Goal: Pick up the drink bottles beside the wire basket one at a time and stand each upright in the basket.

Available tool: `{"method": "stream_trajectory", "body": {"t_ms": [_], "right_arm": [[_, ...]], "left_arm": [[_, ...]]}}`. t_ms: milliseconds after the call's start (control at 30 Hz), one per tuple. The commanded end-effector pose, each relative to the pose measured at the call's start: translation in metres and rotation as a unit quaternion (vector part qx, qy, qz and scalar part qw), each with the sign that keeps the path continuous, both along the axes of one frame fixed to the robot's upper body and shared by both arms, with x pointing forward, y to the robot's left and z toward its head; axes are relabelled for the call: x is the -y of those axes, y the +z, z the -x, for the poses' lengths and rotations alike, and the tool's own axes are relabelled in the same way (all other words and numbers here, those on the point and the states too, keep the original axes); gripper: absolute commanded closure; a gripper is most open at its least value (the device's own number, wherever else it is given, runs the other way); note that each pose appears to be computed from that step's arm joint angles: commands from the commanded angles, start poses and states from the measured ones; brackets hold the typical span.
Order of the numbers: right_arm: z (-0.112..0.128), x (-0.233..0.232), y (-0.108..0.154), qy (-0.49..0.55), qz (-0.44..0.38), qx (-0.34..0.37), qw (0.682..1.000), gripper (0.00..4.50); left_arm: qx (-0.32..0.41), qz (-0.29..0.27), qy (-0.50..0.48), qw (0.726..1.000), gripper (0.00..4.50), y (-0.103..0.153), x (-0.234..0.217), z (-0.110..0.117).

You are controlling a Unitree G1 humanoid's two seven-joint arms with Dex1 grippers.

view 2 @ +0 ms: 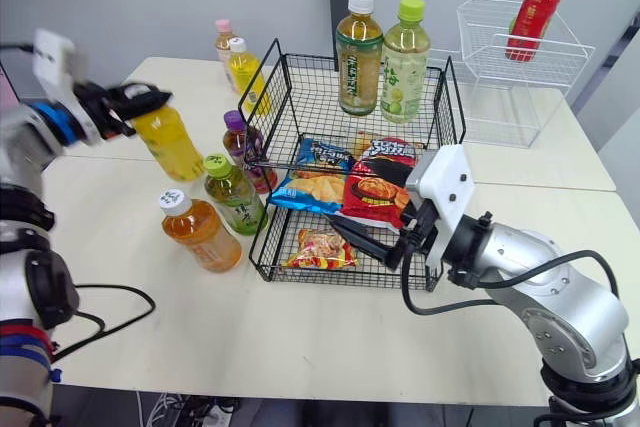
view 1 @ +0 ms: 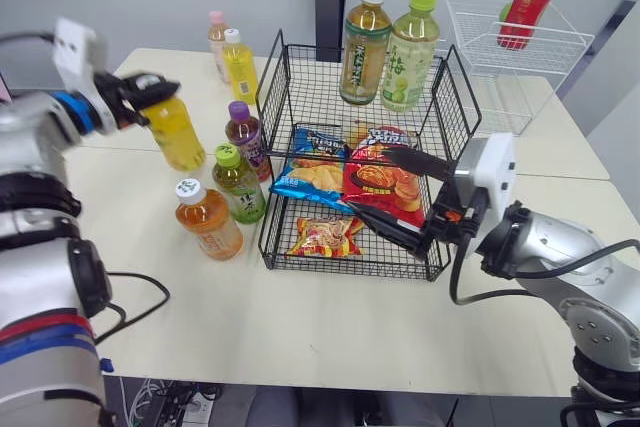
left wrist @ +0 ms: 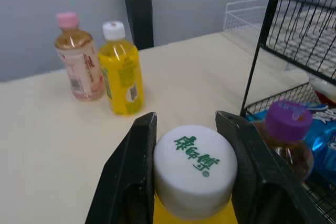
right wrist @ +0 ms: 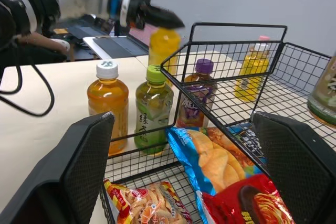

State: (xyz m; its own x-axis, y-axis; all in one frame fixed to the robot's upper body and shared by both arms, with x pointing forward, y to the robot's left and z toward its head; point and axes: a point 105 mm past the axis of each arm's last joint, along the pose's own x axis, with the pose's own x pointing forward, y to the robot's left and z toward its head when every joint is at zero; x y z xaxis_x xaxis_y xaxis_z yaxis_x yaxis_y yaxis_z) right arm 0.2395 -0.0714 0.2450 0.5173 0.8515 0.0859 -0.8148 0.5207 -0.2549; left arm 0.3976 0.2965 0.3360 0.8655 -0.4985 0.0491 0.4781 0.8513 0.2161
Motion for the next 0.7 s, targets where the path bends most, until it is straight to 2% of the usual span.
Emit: {"method": "stream_trajectory", "body": {"t_ms": [33,200,367,567,700], "right_arm": [[0.009,0.01,0.011,-0.003,0.008,0.025,1.0,0.0],[0.005,0.02,0.013,-0.02,0.017,0.026,0.999,0.0],[0.006,0.018,0.012,-0.023,0.011,0.025,0.999,0.0],[0.008,0.016,0.012,-0.036,0.002,0.027,0.999,0.0],[0.009,0.016,0.013,-0.047,-0.004,0.03,0.998,0.0]], "left_arm": [[0.082,-0.008,-0.024,0.996,3.14,0.074,0.021,0.016],[0.133,0.02,-0.061,0.989,3.14,0.133,0.062,0.021],[0.163,0.028,-0.112,0.98,3.14,0.167,0.113,0.024],[0.155,0.035,-0.159,0.974,3.14,0.168,0.156,0.018],[0.124,0.042,-0.174,0.976,3.14,0.15,0.173,0.005]]}}
